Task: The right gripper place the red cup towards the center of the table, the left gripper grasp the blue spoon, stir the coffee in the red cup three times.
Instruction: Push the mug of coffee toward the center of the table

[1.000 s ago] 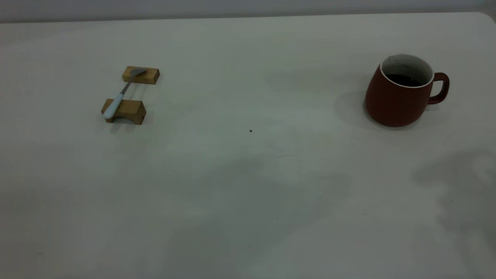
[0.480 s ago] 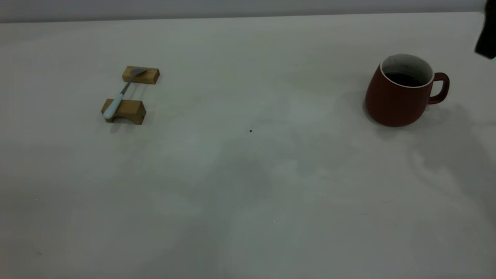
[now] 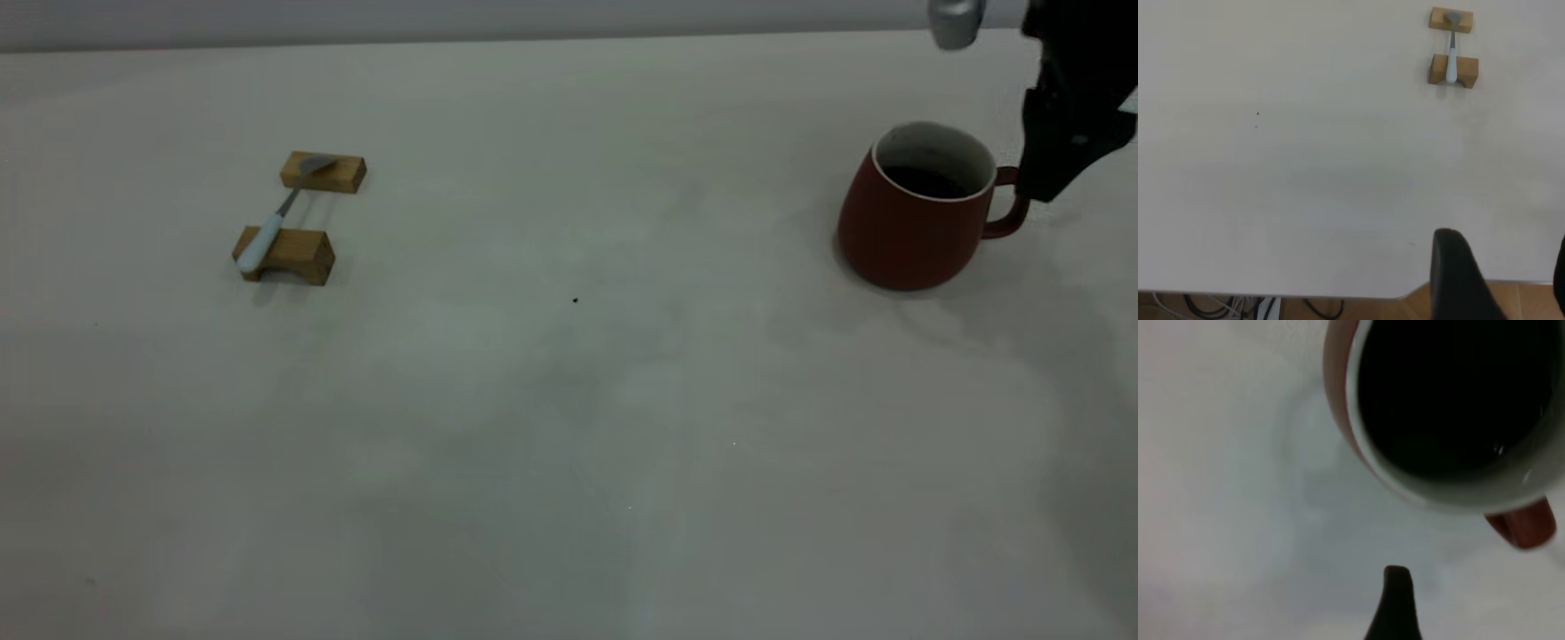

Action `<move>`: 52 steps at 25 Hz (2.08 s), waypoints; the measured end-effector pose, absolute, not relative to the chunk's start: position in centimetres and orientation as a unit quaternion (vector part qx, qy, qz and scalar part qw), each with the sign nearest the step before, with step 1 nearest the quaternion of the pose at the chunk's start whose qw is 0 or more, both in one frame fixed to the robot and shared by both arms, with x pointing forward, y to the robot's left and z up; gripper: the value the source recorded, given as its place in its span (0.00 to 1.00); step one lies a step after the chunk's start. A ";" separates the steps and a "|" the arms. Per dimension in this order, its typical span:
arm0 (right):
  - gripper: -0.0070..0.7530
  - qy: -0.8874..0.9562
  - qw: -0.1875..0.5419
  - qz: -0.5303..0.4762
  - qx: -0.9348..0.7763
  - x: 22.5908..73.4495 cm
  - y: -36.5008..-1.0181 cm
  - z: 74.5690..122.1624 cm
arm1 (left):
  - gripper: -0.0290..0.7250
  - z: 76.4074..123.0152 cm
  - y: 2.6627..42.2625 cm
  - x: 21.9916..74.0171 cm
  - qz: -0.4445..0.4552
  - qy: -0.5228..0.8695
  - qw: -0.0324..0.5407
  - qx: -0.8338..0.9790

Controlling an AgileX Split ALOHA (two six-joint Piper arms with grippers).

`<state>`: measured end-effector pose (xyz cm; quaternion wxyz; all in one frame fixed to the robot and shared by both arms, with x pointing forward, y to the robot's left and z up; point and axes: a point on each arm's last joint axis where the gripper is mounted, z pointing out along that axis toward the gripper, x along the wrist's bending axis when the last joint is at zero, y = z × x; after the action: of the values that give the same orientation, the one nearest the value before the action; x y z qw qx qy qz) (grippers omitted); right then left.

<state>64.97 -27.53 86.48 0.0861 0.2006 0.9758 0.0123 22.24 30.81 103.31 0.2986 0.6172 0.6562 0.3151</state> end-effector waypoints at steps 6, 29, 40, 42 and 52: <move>0.92 0.981 0.075 0.010 0.181 66.3 -27.4 84.7 | 0.60 103.3 30.8 22.2 0.315 0.656 0.299 0.617; 0.23 0.984 0.047 0.018 0.170 66.4 -25.3 81.2 | 0.60 103.3 30.8 22.2 0.315 0.656 0.299 0.617; 0.23 0.986 0.040 0.040 0.155 64.7 -16.8 81.2 | 0.60 103.3 30.8 22.2 0.315 0.656 0.299 0.617; 0.23 0.986 0.038 0.042 0.158 64.1 -15.0 81.2 | 0.60 103.3 30.8 22.2 0.315 0.656 0.299 0.617; 0.23 0.981 0.060 0.062 0.173 62.9 -8.7 82.0 | 0.60 103.3 30.8 22.2 0.315 0.656 0.299 0.617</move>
<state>62.90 -8.73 82.02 0.0601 0.1732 0.9811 0.0616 22.24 30.81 103.31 0.2986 0.6172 0.6562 0.3151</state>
